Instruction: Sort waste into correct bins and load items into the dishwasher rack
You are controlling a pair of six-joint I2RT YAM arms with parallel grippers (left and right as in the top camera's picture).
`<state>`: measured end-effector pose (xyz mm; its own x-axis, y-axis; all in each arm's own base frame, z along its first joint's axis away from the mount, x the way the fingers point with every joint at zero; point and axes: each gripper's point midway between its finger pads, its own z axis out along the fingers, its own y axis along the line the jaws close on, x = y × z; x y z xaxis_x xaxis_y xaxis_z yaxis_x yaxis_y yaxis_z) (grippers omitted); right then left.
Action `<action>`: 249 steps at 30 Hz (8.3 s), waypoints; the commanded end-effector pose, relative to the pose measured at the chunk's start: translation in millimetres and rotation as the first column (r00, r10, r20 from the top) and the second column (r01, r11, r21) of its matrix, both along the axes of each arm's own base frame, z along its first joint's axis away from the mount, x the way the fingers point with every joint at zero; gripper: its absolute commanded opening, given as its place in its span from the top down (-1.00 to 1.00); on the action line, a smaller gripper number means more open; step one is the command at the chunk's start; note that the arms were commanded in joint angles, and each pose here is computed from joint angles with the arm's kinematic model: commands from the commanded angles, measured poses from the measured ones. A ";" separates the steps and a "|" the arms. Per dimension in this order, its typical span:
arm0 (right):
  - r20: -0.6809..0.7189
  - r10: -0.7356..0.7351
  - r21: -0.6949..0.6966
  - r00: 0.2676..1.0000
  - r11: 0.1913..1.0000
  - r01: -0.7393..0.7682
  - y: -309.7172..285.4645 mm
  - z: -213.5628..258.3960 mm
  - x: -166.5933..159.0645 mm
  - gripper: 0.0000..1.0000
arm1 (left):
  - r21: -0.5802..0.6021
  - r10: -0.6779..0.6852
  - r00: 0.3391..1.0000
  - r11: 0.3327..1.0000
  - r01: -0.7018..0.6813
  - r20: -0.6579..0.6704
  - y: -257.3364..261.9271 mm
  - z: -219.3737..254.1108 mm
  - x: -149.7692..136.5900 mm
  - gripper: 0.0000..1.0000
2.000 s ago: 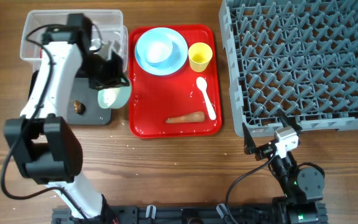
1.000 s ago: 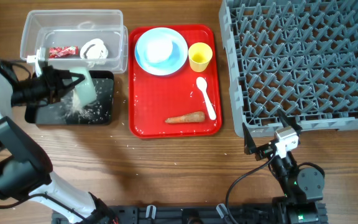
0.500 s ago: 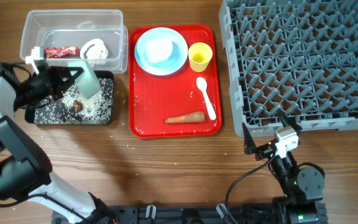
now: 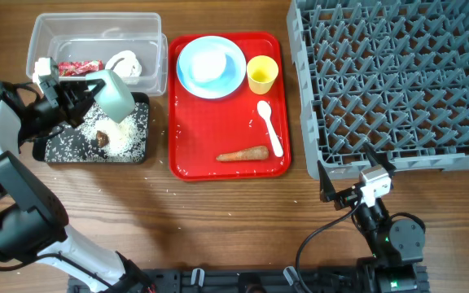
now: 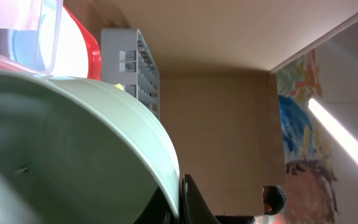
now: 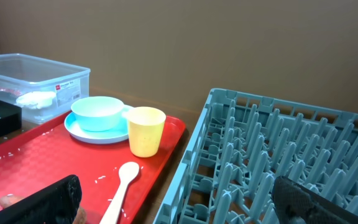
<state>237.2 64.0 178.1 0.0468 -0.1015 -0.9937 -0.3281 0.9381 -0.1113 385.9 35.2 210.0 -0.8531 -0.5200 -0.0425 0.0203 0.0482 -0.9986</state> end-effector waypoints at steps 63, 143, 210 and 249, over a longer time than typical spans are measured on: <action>0.011 0.009 0.004 1.000 1.000 -0.009 1.0 2.5 -0.9 -0.99 | 0.960 -0.828 0.493 -0.191 0.204 -0.269 -279.5 -120.1 -70.5 -0.61; 0.011 0.009 0.004 1.000 1.000 -0.009 1.0 2.5 -0.9 -0.99 | 0.889 0.832 0.395 0.451 -0.074 -0.390 71.0 -84.5 -29.5 0.92; 0.011 0.009 0.005 1.000 1.000 -0.009 1.0 2.5 -0.9 -0.99 | 0.919 -0.166 0.978 0.391 -0.051 0.125 -192.8 -28.2 -35.1 -0.90; 0.261 0.026 0.031 0.965 0.999 -0.036 3.2 78.5 -15.1 -0.99 | 0.944 -0.132 0.988 0.329 -0.029 0.077 -183.5 -38.6 -42.1 -1.00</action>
<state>231.7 64.2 225.6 0.2551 -0.1285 -0.9583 -0.2932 0.9342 -0.2033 342.2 -152.6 173.5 -0.8217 -0.0104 -0.5698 0.1866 0.9398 -0.2863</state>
